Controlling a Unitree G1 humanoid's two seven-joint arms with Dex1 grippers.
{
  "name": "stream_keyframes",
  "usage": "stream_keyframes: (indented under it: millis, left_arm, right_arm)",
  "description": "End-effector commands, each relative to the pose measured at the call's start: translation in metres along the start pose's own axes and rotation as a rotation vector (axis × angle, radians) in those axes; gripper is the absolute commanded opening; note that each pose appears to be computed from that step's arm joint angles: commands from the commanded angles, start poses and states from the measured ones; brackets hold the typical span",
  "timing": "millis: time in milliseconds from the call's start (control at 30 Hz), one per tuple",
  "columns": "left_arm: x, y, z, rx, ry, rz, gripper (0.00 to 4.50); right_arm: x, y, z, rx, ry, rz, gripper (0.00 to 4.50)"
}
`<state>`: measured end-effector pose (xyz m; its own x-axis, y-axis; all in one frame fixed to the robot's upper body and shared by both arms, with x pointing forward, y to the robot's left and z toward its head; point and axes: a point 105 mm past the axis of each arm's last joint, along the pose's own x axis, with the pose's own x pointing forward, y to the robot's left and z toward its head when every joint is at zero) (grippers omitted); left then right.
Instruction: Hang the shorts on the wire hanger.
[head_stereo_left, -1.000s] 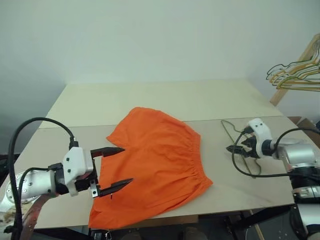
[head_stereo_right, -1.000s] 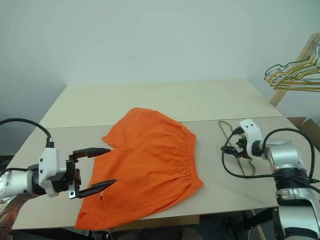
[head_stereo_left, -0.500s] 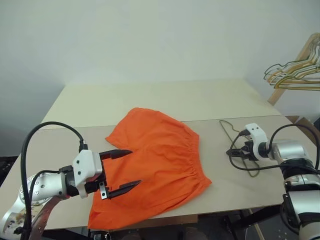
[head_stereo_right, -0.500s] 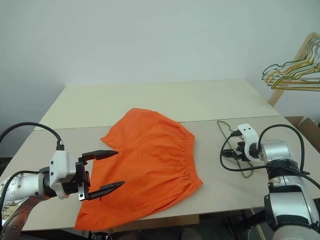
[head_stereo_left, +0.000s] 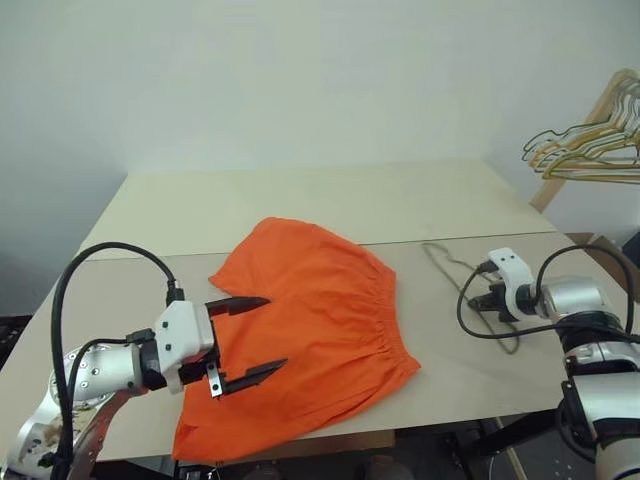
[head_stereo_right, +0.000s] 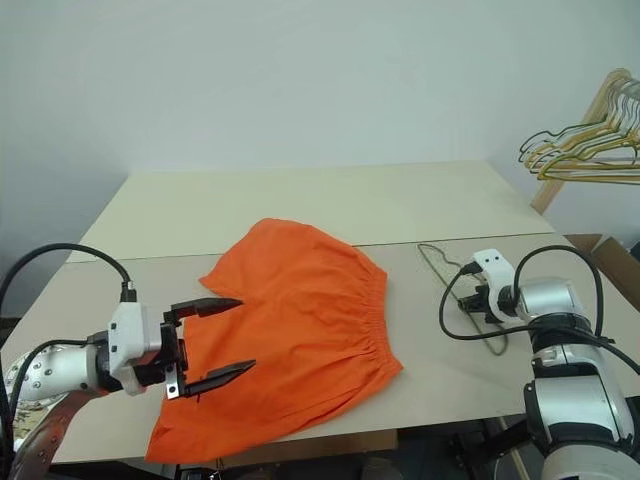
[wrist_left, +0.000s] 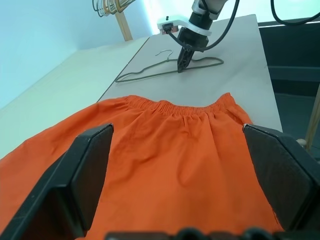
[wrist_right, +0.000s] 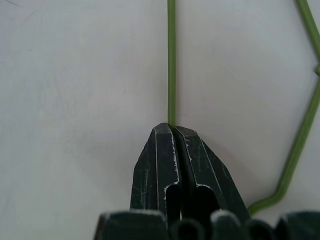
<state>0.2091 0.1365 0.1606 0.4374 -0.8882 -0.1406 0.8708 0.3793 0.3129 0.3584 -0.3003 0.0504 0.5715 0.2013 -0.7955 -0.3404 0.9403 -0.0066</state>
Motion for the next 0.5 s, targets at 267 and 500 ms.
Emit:
stream_keyframes:
  millis: [267,500]
  left_arm:
    - [0.027,0.054,0.016,-0.307,-0.21,0.283,4.5]
    - [0.064,0.078,0.044,-0.589,-0.439,0.354,4.5]
  right_arm:
    - [-0.033,0.054,0.065,-0.199,-0.37,0.011,0.03]
    - [-0.08,0.143,0.107,-0.305,-0.742,0.094,0.03]
